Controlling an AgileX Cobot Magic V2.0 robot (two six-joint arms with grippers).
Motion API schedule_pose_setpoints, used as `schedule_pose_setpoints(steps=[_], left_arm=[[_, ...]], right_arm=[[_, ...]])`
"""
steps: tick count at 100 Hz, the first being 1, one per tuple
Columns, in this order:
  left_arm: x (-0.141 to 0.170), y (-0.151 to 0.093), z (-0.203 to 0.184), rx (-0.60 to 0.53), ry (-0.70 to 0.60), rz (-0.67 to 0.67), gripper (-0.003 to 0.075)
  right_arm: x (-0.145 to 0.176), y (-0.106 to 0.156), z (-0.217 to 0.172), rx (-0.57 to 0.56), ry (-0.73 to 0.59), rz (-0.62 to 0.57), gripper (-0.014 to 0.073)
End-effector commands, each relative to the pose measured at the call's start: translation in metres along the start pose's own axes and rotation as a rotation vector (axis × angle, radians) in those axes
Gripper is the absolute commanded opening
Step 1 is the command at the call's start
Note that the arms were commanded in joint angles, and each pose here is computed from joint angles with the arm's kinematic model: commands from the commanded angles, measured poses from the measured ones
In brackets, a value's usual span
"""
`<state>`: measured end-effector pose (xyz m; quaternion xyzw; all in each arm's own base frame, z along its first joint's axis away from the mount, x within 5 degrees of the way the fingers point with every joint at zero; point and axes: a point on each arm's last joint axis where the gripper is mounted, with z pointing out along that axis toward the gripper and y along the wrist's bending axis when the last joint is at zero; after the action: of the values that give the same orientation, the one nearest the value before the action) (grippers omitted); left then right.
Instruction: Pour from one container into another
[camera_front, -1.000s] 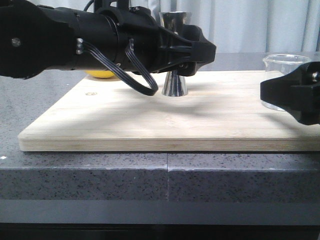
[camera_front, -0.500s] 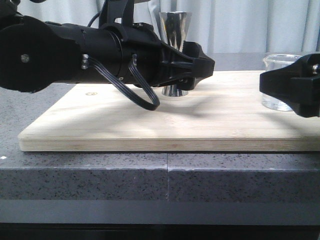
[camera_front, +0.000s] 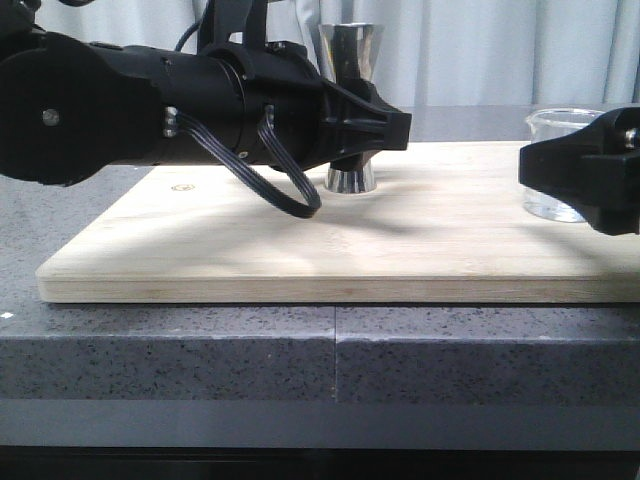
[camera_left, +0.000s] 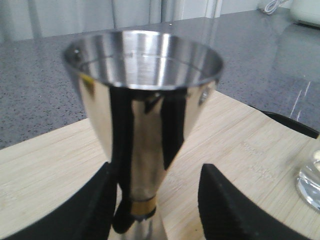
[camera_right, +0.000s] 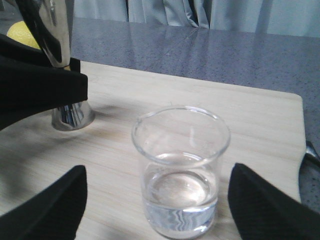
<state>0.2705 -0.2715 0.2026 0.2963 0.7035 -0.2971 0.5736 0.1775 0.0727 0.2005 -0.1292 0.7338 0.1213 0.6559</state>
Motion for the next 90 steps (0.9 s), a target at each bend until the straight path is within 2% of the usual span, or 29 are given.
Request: schedule_pose_setpoints(steps=[1, 56, 82, 90], left_arm=[[-0.0329, -0.0029, -0.0041, 0.017, -0.154, -0.003, 0.029], [-0.0346, -0.0032, -0.0044, 0.021, -0.173, -0.003, 0.0073], [-0.0372, -0.0042, -0.0049, 0.031, -0.202, 0.002, -0.0015], [-0.0368, -0.0059, -0.0049, 0.048, -0.198, 0.023, -0.0021]], right_arm=[[-0.0166, 0.0007, 0.0034, -0.005, -0.118, -0.014, 0.0525], [-0.0168, 0.0007, 0.0033, -0.005, -0.121, -0.014, 0.0525], [-0.0144, 0.0007, 0.0058, -0.004, -0.121, -0.015, 0.0525], [-0.0118, 0.0007, 0.0088, -0.002, -0.124, -0.017, 0.0525]])
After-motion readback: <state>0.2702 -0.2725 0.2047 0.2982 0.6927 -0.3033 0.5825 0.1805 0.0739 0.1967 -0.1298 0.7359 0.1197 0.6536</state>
